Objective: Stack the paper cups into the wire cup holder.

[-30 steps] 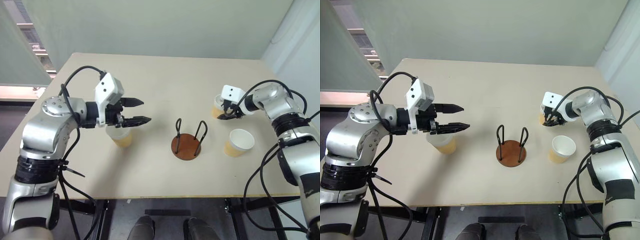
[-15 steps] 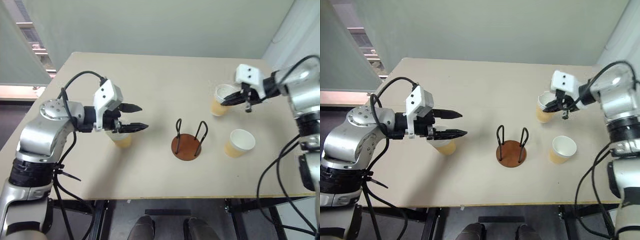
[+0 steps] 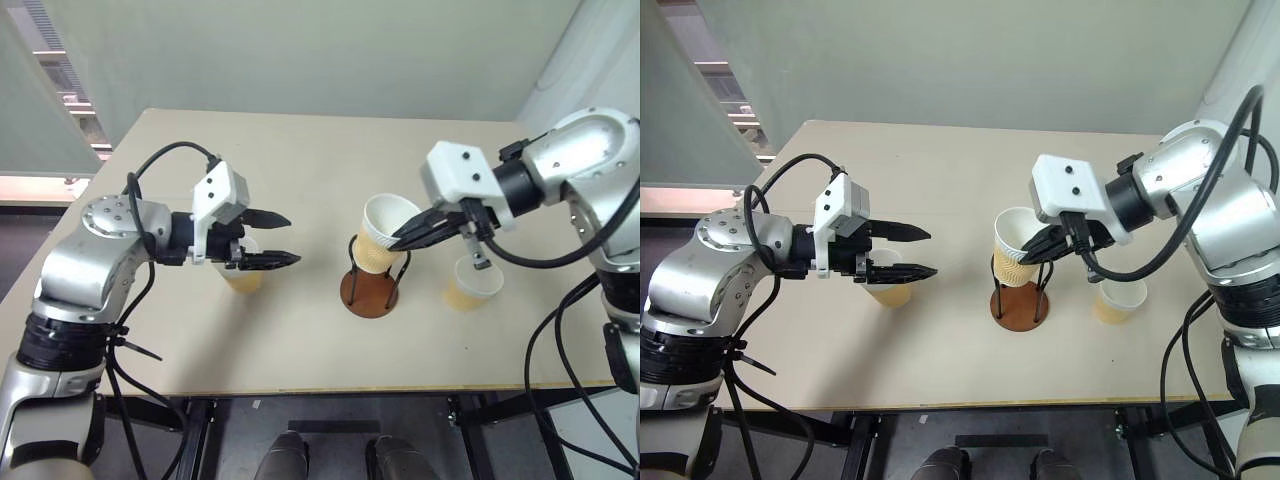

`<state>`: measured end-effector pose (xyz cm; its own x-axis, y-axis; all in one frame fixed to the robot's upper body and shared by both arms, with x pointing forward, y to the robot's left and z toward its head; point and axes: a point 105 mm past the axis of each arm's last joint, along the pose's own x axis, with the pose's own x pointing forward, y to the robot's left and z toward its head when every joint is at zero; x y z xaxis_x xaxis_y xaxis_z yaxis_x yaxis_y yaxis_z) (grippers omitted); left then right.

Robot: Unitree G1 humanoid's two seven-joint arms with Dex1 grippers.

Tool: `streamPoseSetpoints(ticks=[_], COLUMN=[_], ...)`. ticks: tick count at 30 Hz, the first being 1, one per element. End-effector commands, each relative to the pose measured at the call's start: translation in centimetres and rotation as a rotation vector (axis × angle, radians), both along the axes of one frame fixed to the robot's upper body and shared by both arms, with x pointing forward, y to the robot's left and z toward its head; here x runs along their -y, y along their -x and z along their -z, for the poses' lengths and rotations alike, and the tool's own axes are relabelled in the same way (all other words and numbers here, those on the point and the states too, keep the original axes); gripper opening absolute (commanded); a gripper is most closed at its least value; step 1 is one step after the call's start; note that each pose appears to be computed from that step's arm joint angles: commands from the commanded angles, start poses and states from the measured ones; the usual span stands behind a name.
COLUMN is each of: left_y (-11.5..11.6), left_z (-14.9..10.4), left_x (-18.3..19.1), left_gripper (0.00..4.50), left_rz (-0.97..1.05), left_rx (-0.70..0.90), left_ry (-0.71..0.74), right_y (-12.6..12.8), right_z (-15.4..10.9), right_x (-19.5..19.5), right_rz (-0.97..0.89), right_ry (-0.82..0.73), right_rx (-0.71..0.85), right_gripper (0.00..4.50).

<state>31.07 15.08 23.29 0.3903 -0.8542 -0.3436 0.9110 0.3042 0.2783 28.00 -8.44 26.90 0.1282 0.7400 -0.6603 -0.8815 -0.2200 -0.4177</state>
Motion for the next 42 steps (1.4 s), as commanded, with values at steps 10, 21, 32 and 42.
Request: streamPoseSetpoints(ticks=[10,21,32,42], left_y=[0.2,0.7,2.8,1.0], left_z=[-1.1,-0.5,1.9,1.3], left_x=[-0.1,-0.8,-6.6,-6.2], left_gripper=[3.52,3.52,3.52,3.52], left_rz=[-0.014,-0.053,-0.200,-0.242], left_rx=[0.055,0.078,0.238,0.325], left_ry=[-0.005,-0.051,-0.630,-0.668], right_y=[-1.6,-2.5,-3.3,-2.5], right_z=[0.6,1.0,-0.4,0.1], right_x=[0.4,0.1,4.9,5.4], right_rz=[0.011,0.055,0.250,0.267], right_ry=[0.041,-0.021,-0.154,-0.201], right_rx=[0.057,0.049,-0.049,-0.139], right_gripper=[0.03,2.64,3.28,3.28])
